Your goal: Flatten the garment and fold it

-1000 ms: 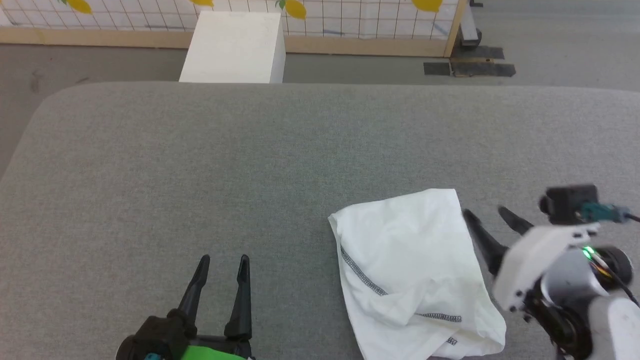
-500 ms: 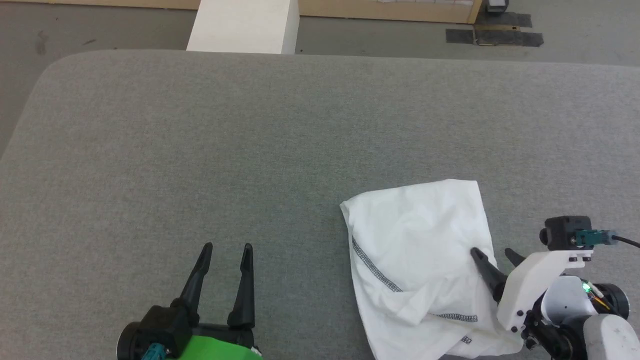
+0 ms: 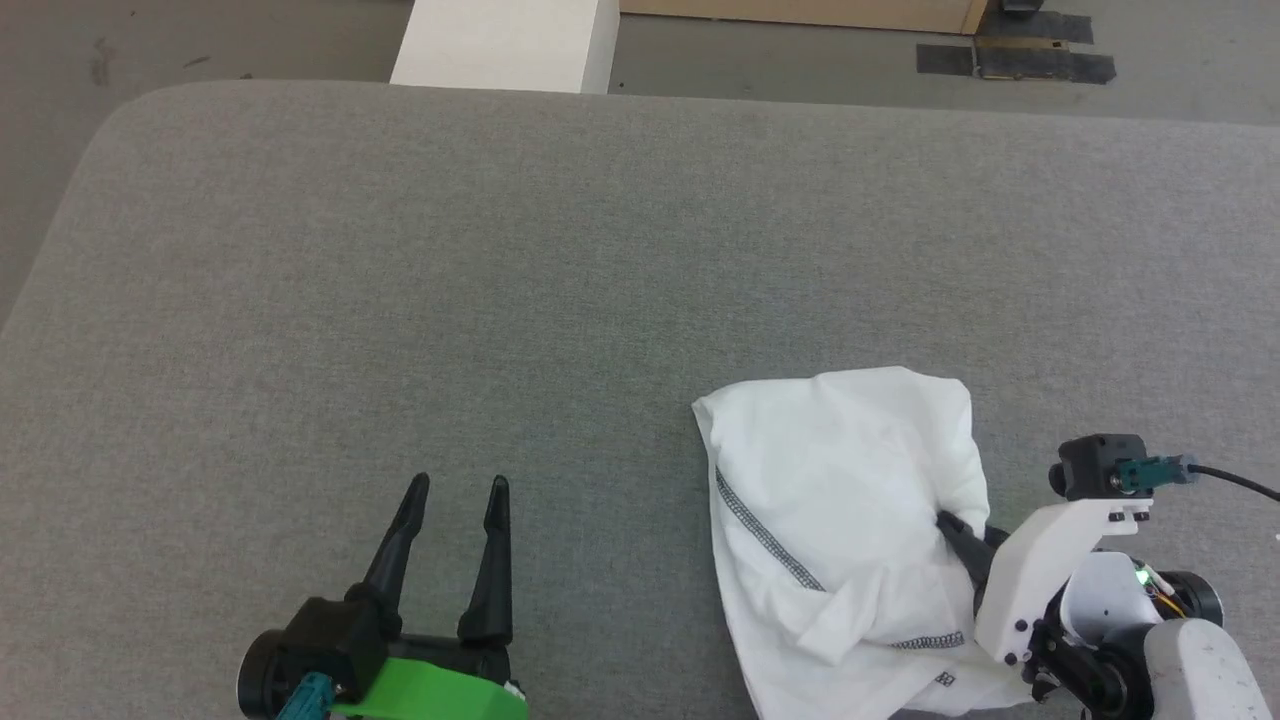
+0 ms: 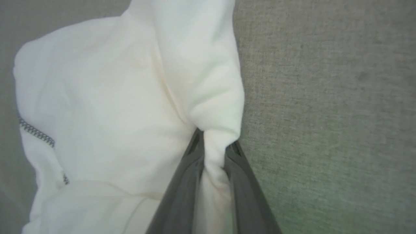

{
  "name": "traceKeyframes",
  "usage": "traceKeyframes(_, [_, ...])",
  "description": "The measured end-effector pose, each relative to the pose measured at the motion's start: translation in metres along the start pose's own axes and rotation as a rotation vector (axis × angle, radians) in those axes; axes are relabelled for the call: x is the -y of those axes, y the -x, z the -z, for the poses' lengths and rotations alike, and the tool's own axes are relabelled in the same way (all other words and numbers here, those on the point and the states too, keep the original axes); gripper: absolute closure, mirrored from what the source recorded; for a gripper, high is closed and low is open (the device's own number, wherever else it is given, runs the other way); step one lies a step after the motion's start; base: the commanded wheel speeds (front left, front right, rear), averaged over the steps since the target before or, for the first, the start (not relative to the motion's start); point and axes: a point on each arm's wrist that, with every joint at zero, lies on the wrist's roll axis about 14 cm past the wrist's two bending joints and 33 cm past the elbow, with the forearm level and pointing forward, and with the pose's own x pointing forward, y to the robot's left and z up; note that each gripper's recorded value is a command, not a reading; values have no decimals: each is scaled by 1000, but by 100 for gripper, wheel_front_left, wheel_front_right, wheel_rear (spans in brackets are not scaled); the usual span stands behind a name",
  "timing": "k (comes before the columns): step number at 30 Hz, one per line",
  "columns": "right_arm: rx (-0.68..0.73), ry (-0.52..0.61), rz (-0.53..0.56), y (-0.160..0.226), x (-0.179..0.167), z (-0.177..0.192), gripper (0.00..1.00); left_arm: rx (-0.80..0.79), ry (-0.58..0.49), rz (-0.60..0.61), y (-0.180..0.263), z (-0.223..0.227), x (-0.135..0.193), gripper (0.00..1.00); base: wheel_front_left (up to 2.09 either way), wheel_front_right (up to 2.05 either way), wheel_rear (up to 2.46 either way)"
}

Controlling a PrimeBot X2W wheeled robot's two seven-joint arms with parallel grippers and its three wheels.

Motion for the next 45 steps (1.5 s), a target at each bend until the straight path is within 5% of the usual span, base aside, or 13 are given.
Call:
traceKeyframes(9, [87,17,75,14,22,-27,100,4,11,56,-7,0,15,0,0,0,0])
traceKeyframes(24, [152,340,433,97,142,-100,100,5,16,224,-40,7,62,0,0,0,0])
traceKeyframes(45, [43,402,883,138,301,-140,100,29,-11,313,-109,31,84,0,0,0,0])
